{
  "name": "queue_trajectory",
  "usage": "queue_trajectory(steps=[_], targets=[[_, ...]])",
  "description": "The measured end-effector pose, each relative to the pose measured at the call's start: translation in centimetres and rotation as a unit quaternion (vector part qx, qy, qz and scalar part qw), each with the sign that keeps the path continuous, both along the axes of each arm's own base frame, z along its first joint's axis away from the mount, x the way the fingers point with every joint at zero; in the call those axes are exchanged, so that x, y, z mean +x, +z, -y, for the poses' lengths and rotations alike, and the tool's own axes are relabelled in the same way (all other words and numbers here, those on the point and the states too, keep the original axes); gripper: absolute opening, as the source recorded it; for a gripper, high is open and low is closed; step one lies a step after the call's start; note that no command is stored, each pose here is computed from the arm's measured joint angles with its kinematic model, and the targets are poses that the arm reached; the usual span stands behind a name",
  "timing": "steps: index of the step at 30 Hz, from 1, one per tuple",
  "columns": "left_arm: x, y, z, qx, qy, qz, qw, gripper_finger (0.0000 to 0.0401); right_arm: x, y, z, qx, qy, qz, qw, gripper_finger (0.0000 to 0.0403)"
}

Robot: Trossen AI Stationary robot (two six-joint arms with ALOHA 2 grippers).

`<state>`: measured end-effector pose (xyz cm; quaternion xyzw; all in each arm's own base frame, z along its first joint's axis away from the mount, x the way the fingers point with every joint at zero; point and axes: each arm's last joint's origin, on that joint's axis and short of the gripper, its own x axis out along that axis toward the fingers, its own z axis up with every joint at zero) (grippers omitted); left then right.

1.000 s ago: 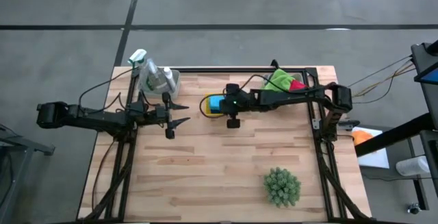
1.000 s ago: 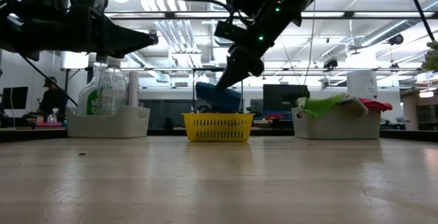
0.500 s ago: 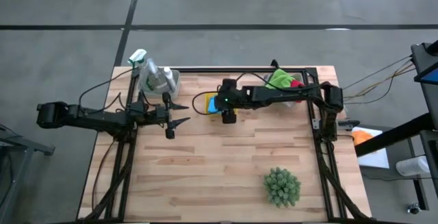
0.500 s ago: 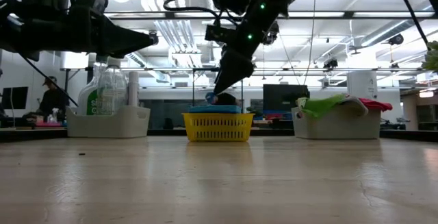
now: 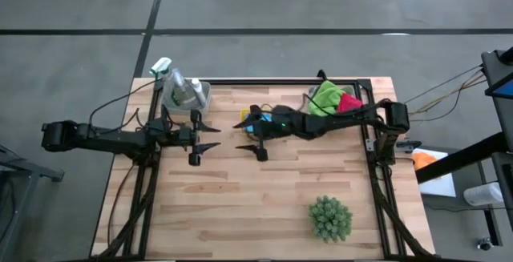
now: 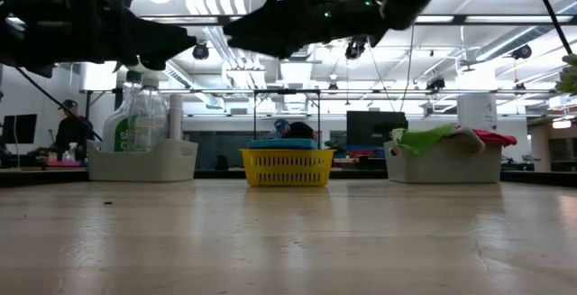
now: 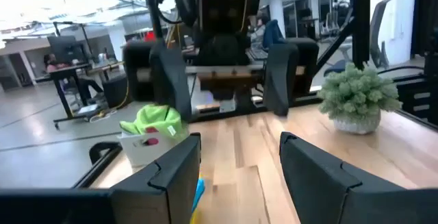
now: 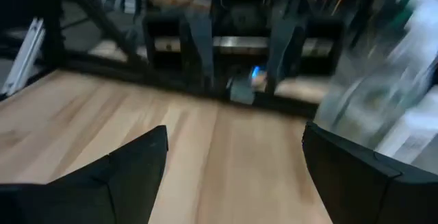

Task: Pick & Place Kitchen Items
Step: Return to Home Position

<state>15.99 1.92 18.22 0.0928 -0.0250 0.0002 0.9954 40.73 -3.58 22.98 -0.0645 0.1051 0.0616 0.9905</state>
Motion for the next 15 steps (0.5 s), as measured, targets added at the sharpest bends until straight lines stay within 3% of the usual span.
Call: queue_trajectory(steps=[6,10,15], targets=[[-1.5,0.7,0.2,-0.010,-0.002,-0.003,1.000,0.0201,-3.2,1.5,-1.9,-0.045,0.012,0.069,0.997,0.0330],[-2.8,1.7,0.4,-0.027,-0.002,-0.022,0.999,0.0201,-7.3,3.4,-2.4,-0.050,0.004,0.090,0.995,0.0329],[-4.4,2.8,0.6,-0.025,0.001,-0.063,0.998,0.0201,-13.0,3.7,-2.5,-0.043,-0.021,0.116,0.992,0.0330]])
